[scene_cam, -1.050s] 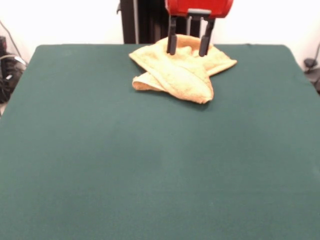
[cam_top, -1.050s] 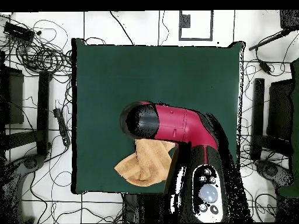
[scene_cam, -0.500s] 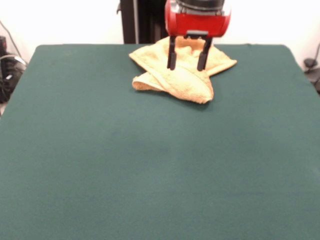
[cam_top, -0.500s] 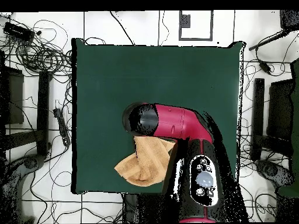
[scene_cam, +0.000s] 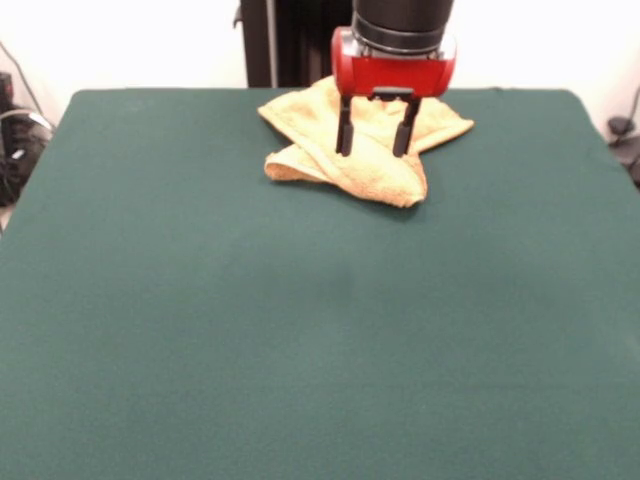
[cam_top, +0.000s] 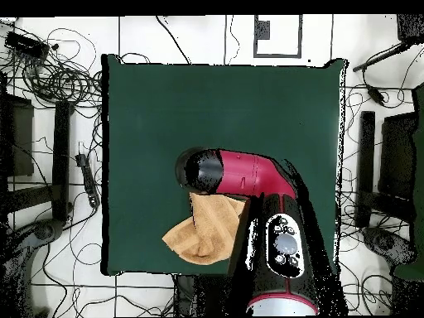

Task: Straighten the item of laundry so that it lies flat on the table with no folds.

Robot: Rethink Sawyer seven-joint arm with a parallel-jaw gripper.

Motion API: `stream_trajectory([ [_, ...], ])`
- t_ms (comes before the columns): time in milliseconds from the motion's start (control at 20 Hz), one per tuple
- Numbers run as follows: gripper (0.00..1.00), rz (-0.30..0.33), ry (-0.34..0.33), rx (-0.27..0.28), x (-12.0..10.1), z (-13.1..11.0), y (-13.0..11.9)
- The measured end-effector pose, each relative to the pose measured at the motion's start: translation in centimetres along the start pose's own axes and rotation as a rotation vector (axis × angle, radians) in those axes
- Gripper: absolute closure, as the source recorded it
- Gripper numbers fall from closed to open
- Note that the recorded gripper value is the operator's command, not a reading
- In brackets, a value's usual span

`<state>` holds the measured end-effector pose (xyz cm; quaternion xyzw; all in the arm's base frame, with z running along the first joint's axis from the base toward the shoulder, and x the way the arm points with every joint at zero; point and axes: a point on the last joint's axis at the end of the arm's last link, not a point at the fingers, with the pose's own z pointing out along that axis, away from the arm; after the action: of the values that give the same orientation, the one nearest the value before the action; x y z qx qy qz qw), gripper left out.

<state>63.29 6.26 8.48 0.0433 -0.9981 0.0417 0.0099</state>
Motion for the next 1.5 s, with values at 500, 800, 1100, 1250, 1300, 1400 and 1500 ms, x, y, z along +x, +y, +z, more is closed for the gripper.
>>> stream_trajectory([
  [500,0.00,-0.003,0.004,0.000,0.12,0.26,0.05],
  [800,0.00,-0.003,0.005,0.000,0.13,0.28,0.06],
  [1100,0.00,-0.004,0.005,0.001,0.14,0.30,0.07],
  [1250,0.00,-0.005,0.005,0.001,0.16,0.39,0.09],
  [1300,0.00,-0.005,0.004,0.001,0.15,0.44,0.10],
  [1400,0.00,-0.005,0.000,0.001,0.12,0.61,0.11],
  [1500,0.00,-0.005,-0.004,0.002,0.10,0.79,0.12],
])
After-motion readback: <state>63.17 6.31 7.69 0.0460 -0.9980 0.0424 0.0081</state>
